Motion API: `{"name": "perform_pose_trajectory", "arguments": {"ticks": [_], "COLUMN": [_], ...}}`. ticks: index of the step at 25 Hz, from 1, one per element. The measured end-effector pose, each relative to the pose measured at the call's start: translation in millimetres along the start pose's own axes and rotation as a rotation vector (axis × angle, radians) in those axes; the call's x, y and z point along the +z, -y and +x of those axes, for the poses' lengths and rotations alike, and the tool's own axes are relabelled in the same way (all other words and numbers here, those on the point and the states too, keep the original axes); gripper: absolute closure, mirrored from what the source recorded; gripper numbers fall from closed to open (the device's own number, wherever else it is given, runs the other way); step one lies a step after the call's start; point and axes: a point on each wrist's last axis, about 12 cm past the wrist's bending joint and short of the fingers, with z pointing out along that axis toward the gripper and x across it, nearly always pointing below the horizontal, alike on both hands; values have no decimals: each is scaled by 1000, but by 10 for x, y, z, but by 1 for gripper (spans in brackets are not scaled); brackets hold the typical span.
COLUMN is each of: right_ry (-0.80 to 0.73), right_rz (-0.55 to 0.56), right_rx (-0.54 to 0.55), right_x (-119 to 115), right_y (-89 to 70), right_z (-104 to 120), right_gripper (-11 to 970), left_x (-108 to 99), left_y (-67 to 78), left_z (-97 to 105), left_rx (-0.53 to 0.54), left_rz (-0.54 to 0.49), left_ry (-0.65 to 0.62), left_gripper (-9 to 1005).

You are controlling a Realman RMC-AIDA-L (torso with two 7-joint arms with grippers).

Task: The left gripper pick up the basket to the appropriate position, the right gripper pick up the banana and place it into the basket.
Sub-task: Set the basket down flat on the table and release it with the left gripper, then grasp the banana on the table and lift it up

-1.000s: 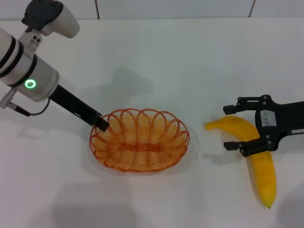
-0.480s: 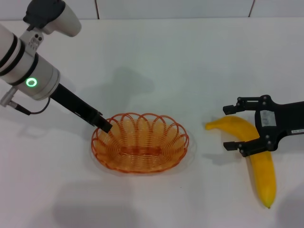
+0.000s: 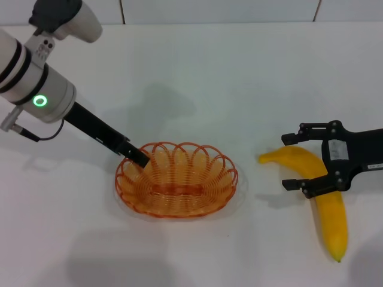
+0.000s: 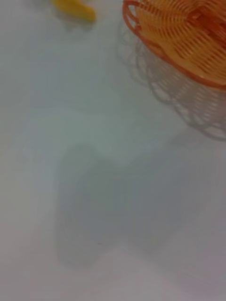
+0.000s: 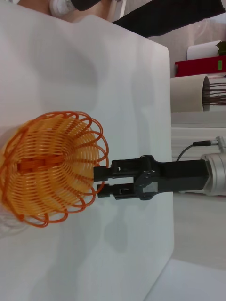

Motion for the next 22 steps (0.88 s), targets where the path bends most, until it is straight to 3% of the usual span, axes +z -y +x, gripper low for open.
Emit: {"name": "perform_pose_trajectory", "arguments": {"ticks": [6,10,15,22], "right_ry": [7,34,75,92], "right_rz": [10,16,54,91], "right_rx": [3,3,14,38], "right_x": [-22,-54,-173,-279], "right_y": [-2,-15,-54,-96], "right_z": [7,-6,25,85], "right_gripper": [69,69,69,69], "left_x": [-83,-217,-427,-387], "left_y": [-1,40,252,311], "left_z": [-6,138,487,1047], "left_rx": [10,38,231,502], "left_rz": [-22,-21,-11,35], "left_ry": [26,71,243,454], "left_gripper": [214,189,188,196]}}
